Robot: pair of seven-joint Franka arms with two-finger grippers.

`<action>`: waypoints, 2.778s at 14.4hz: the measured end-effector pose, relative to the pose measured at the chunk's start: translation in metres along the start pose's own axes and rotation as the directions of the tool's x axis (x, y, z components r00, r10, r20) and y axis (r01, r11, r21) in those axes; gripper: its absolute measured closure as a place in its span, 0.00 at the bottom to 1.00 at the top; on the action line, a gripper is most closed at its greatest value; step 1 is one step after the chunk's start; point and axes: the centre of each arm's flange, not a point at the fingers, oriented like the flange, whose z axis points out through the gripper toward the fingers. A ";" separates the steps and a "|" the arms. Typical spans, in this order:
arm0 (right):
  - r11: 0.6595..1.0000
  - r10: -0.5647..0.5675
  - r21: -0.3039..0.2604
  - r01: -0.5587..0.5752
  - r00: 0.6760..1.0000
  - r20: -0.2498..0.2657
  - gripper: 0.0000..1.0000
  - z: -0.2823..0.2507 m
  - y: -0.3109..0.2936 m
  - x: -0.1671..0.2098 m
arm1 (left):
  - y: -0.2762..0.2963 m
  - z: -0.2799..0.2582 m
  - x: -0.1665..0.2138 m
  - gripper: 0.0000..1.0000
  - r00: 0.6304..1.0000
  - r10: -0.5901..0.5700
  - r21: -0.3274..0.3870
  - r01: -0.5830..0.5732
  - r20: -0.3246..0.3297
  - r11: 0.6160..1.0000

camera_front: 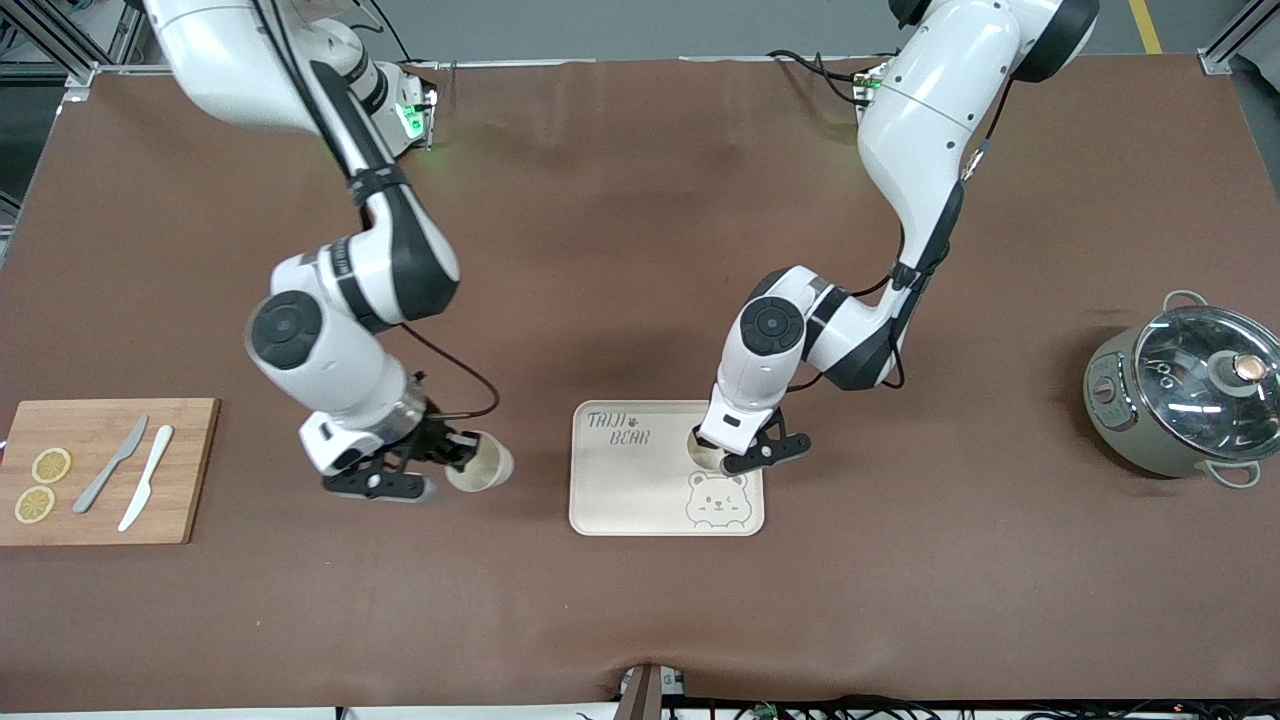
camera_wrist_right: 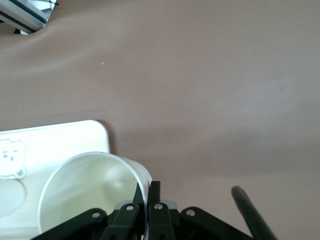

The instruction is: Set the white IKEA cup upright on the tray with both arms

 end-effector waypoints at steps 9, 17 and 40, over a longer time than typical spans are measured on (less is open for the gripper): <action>0.991 0.133 0.035 -0.132 0.991 -0.017 0.96 0.060 -0.081 -0.038 | 0.003 0.001 -0.004 0.43 1.000 0.012 0.020 -0.012 -0.017 1.000; 0.987 0.154 0.059 -0.152 0.987 -0.039 0.96 0.111 -0.101 -0.060 | -0.006 -0.065 0.017 0.00 1.000 0.001 0.135 -0.003 0.013 0.991; 0.985 0.161 0.080 -0.154 0.983 -0.083 0.21 0.141 -0.116 -0.072 | -0.249 -0.213 0.172 0.00 0.959 0.176 0.141 -0.210 0.221 0.968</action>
